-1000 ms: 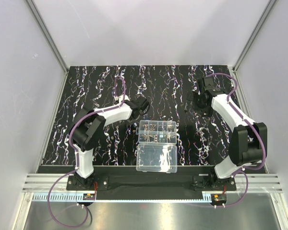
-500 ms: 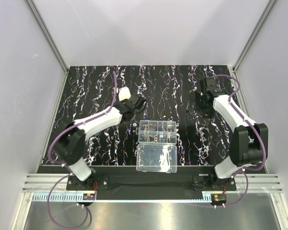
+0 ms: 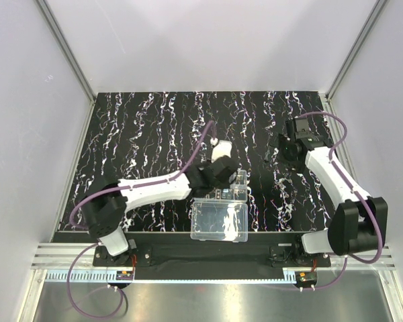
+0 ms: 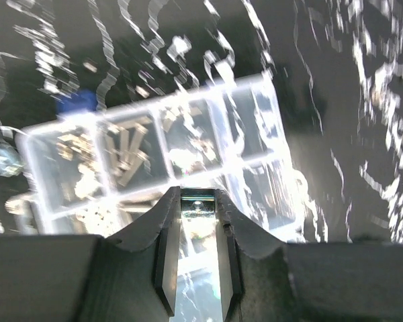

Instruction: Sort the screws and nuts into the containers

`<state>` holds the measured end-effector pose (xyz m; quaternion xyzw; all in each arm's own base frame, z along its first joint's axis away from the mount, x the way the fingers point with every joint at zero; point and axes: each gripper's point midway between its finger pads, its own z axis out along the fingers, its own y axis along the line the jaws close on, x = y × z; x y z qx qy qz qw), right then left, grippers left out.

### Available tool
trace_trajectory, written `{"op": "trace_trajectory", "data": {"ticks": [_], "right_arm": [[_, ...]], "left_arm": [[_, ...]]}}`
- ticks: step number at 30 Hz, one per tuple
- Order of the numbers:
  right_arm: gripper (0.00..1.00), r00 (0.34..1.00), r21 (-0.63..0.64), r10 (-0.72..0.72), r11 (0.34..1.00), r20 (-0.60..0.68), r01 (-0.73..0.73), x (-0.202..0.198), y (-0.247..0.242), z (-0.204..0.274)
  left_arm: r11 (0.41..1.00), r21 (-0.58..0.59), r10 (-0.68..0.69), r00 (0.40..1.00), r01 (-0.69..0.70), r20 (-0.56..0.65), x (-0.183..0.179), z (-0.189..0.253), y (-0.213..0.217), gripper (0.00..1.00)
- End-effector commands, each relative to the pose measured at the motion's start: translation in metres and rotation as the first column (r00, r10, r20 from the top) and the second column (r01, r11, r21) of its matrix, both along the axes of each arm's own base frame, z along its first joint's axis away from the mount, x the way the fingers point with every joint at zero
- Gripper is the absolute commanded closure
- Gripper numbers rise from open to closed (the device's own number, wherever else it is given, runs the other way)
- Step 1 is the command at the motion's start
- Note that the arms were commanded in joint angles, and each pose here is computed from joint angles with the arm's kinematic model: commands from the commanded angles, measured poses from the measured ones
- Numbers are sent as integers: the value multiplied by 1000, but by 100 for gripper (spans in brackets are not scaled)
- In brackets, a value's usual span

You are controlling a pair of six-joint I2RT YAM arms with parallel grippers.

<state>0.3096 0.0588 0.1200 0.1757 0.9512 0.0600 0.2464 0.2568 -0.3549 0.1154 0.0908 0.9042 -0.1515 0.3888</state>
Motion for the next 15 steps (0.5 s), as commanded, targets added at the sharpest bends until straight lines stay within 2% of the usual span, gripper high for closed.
{"op": "trace_trajectory", "data": {"ticks": [1,11,15], "right_arm": [[0,998,-21,-25,999,50,26,-4,-7,10],[1,999,-19,-10,1000,45,11,-10,-7,4],[0,999,-15,-9,1000,52,10,-10,-7,6]], "left_arm": [[998,-39,-53,997,55,53,-5,16,-31,77],[999,28,-42,999,42,-23,-24,-17,-32,77],[999,35,-19,999,20,-37,-25,-22,-29,71]]}}
